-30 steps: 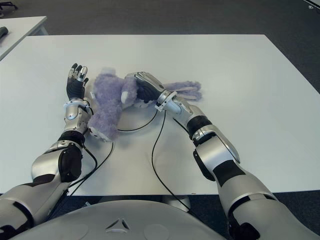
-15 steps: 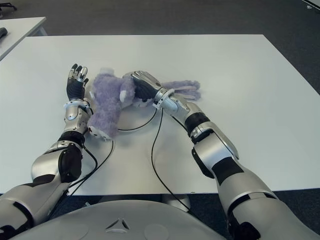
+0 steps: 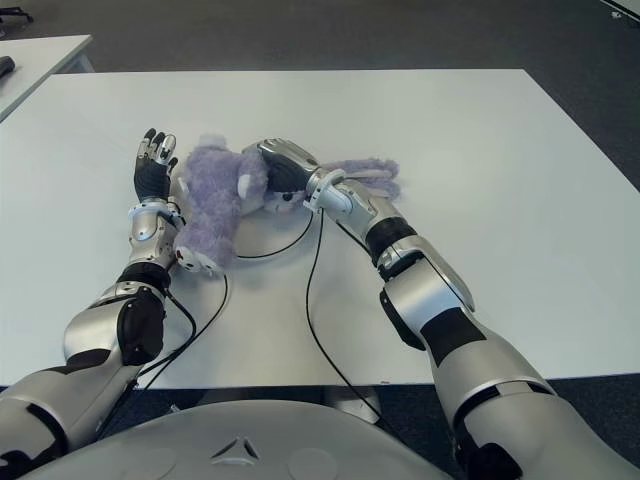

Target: Put the doll into the plate.

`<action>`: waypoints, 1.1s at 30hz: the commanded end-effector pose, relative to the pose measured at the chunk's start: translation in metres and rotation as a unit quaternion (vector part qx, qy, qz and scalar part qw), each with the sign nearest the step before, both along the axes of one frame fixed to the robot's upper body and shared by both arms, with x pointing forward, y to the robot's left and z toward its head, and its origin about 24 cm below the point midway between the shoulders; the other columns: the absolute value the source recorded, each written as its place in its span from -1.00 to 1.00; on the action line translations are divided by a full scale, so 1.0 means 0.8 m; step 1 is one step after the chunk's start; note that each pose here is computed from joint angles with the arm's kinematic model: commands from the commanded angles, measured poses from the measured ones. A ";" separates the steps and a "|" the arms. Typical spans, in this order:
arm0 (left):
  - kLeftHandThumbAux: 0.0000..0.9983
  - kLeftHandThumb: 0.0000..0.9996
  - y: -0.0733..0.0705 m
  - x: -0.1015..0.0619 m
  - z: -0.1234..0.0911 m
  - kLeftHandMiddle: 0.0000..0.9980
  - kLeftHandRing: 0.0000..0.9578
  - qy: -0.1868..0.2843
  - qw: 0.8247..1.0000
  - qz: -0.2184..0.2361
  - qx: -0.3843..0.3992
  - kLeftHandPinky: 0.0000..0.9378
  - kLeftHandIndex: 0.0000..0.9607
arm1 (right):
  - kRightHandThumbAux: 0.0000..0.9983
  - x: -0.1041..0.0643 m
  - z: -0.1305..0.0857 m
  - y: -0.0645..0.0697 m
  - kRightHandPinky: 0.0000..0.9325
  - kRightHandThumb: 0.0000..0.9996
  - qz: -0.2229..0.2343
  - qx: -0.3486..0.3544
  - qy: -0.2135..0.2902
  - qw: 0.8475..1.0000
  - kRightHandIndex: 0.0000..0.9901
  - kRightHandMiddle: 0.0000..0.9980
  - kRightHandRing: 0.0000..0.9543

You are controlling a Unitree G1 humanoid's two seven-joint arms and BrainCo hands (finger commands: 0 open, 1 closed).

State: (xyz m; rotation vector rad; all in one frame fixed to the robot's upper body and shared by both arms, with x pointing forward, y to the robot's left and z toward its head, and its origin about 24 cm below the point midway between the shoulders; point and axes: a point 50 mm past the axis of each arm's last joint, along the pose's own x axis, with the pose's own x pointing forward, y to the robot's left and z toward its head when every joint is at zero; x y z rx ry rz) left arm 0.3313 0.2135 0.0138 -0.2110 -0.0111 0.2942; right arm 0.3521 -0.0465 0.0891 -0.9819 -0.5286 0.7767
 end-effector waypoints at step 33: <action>0.12 -1.00 -0.044 -0.109 -0.133 -0.84 -0.90 0.214 0.972 -0.001 -0.091 -0.93 -0.94 | -0.12 -0.070 -0.124 -0.068 -1.00 -0.76 0.077 -0.284 0.154 0.943 -1.00 -1.00 -1.00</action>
